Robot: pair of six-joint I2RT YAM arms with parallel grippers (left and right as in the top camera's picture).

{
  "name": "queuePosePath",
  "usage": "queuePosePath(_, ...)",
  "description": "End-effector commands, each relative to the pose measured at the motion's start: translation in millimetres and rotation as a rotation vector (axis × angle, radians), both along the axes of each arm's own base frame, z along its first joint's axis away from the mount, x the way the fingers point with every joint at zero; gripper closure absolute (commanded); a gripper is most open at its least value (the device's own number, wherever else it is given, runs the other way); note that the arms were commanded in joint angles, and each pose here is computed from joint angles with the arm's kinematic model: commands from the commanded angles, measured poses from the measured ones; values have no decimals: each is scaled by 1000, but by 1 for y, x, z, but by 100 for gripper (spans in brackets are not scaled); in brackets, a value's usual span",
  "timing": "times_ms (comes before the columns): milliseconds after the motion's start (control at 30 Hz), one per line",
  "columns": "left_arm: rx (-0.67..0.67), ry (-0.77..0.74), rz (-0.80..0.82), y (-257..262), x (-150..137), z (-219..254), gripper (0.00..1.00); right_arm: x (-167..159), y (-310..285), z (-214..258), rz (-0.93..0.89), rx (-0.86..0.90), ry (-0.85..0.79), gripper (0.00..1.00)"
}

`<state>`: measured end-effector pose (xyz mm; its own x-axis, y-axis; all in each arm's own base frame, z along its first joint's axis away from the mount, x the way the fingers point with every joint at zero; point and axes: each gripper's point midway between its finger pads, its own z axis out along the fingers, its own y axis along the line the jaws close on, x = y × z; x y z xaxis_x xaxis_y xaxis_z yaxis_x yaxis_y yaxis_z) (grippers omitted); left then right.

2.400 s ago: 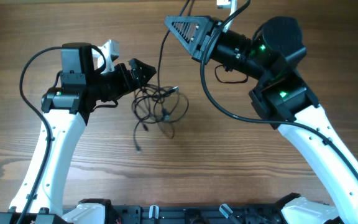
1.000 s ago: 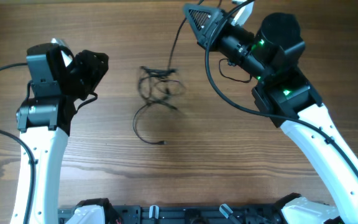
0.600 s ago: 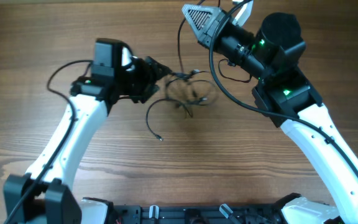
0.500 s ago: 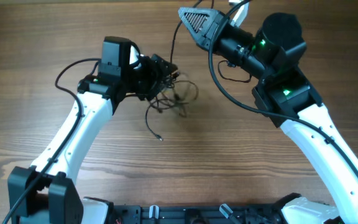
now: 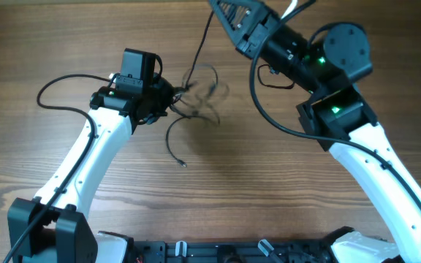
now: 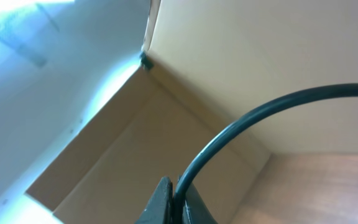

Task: Untangle cables

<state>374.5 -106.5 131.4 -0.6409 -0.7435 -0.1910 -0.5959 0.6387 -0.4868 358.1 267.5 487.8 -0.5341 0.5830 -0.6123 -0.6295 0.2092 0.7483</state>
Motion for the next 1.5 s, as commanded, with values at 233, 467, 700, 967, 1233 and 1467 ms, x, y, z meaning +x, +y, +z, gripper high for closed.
queuePosePath(233,71,-18,46,26,9,-6,96,5,-108,24,-612,-101,-1,95)
queuePosePath(467,-257,-304,-245,-9,34,70,95,19,-143,-32,-821,-249,195,96)
queuePosePath(700,-199,-176,-143,24,18,46,17,18,-142,-8,-815,-164,134,95)
queuePosePath(967,-296,-159,-191,-16,11,53,13,-6,-66,14,-329,-19,104,95)
queuePosePath(1233,-479,-90,-150,-52,3,65,18,-16,-55,47,-212,116,35,96)
queuePosePath(1467,-547,-68,-206,-63,-6,72,20,-20,-58,60,-216,151,-10,96)
